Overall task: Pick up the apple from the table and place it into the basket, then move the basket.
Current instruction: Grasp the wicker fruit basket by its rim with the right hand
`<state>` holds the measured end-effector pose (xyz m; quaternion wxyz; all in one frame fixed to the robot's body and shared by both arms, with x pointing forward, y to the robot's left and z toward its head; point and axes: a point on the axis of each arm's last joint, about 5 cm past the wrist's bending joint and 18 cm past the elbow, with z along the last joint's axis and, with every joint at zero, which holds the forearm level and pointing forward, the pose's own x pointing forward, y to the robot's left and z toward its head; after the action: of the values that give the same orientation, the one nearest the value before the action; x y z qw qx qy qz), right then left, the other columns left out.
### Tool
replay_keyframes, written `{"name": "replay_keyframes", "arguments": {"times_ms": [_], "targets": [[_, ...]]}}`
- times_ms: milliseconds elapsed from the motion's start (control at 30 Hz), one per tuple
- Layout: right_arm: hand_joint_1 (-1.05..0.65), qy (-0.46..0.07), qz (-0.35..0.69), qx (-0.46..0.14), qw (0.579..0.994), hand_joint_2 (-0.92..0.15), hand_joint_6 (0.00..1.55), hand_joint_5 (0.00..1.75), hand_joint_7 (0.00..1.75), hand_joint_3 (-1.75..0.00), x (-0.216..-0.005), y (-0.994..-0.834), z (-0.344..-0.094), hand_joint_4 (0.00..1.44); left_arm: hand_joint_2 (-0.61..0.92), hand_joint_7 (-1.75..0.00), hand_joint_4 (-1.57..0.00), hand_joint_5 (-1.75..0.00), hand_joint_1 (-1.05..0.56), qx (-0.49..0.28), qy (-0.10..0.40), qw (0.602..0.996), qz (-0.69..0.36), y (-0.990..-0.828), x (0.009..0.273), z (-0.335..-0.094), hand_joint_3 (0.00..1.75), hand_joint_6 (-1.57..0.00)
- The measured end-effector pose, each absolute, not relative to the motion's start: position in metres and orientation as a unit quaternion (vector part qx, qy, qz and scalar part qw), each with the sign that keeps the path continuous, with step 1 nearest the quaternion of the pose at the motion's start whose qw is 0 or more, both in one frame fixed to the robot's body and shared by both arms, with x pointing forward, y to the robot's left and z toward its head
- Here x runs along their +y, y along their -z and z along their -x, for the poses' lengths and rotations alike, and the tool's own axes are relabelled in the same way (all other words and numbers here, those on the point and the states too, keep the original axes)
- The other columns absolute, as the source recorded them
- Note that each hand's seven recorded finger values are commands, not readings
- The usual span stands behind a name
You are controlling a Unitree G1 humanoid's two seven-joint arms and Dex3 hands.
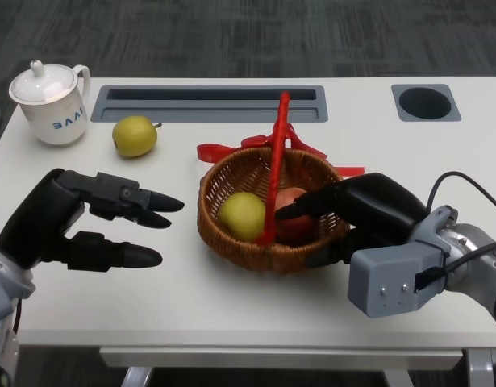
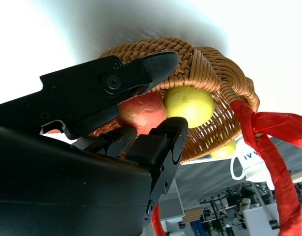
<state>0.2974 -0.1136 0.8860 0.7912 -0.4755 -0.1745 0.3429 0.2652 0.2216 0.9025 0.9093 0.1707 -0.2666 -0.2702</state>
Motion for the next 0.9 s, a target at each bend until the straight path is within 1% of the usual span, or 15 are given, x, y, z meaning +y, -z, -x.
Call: {"name": "replay_keyframes", "arguments": {"times_ms": [167, 267, 367, 500, 600, 700, 733, 867, 900], "targets": [[-0.57, -0.338, 0.476, -0.163, 0.795, -0.88, 0.75, 0.0, 0.0, 0.0, -0.117, -0.882, -0.295, 0.84, 0.73, -0.01, -1.24, -0.01, -0.42, -0.267, 0.27, 0.909, -0.17, -0.903, 0.221, -0.266, 0.0, -1.11], [-0.65, -0.334, 0.49, -0.156, 0.79, -0.87, 0.65, 0.0, 0.0, 0.0, -0.117, -0.881, -0.295, 0.75, 0.72, -0.01, -1.24, -0.01, -0.41, -0.266, 0.27, 0.91, -0.17, -0.903, 0.222, -0.266, 0.0, -1.11], [-0.68, -0.328, 0.521, -0.145, 0.774, -0.86, 0.57, 0.01, 0.0, 0.0, -0.112, -0.879, -0.296, 0.68, 0.72, -0.01, -1.24, -0.01, -0.39, -0.266, 0.27, 0.91, -0.168, -0.903, 0.221, -0.266, 0.0, -1.11], [-0.71, -0.315, 0.571, -0.119, 0.749, -0.86, 0.57, 0.02, 0.0, 0.0, -0.107, -0.875, -0.295, 0.7, 0.72, -0.01, -1.25, -0.01, -0.4, -0.269, 0.267, 0.911, -0.161, -0.903, 0.219, -0.267, 0.0, -1.12], [-0.72, -0.309, 0.583, -0.112, 0.744, -0.87, 0.58, 0.03, 0.01, -0.01, -0.104, -0.876, -0.294, 0.72, 0.72, 0.0, -1.25, -0.01, -0.4, -0.268, 0.264, 0.913, -0.159, -0.902, 0.219, -0.267, 0.0, -1.11], [-0.67, -0.31, 0.588, -0.106, 0.739, -0.87, 0.59, 0.02, 0.01, 0.0, -0.1, -0.878, -0.295, 0.72, 0.72, 0.0, -1.25, -0.01, -0.4, -0.267, 0.263, 0.914, -0.156, -0.902, 0.22, -0.266, 0.0, -1.11], [-0.65, -0.31, 0.59, -0.105, 0.738, -0.86, 0.6, 0.03, 0.01, 0.0, -0.098, -0.879, -0.295, 0.74, 0.72, -0.01, -1.26, -0.01, -0.41, -0.267, 0.262, 0.914, -0.155, -0.901, 0.22, -0.266, 0.0, -1.12], [-0.55, -0.313, 0.606, -0.112, 0.723, -0.82, 0.73, 0.19, 0.06, 0.0, -0.089, -0.88, -0.294, 1.04, 0.72, -0.01, -1.27, -0.01, -0.4, -0.269, 0.259, 0.915, -0.153, -0.902, 0.22, -0.266, 0.0, -1.13], [-0.53, -0.314, 0.612, -0.117, 0.716, -0.82, 0.77, 0.22, 0.07, 0.0, -0.087, -0.881, -0.293, 1.08, 0.72, -0.01, -1.27, -0.02, -0.41, -0.27, 0.259, 0.914, -0.153, -0.902, 0.22, -0.267, 0.0, -1.13]]}}
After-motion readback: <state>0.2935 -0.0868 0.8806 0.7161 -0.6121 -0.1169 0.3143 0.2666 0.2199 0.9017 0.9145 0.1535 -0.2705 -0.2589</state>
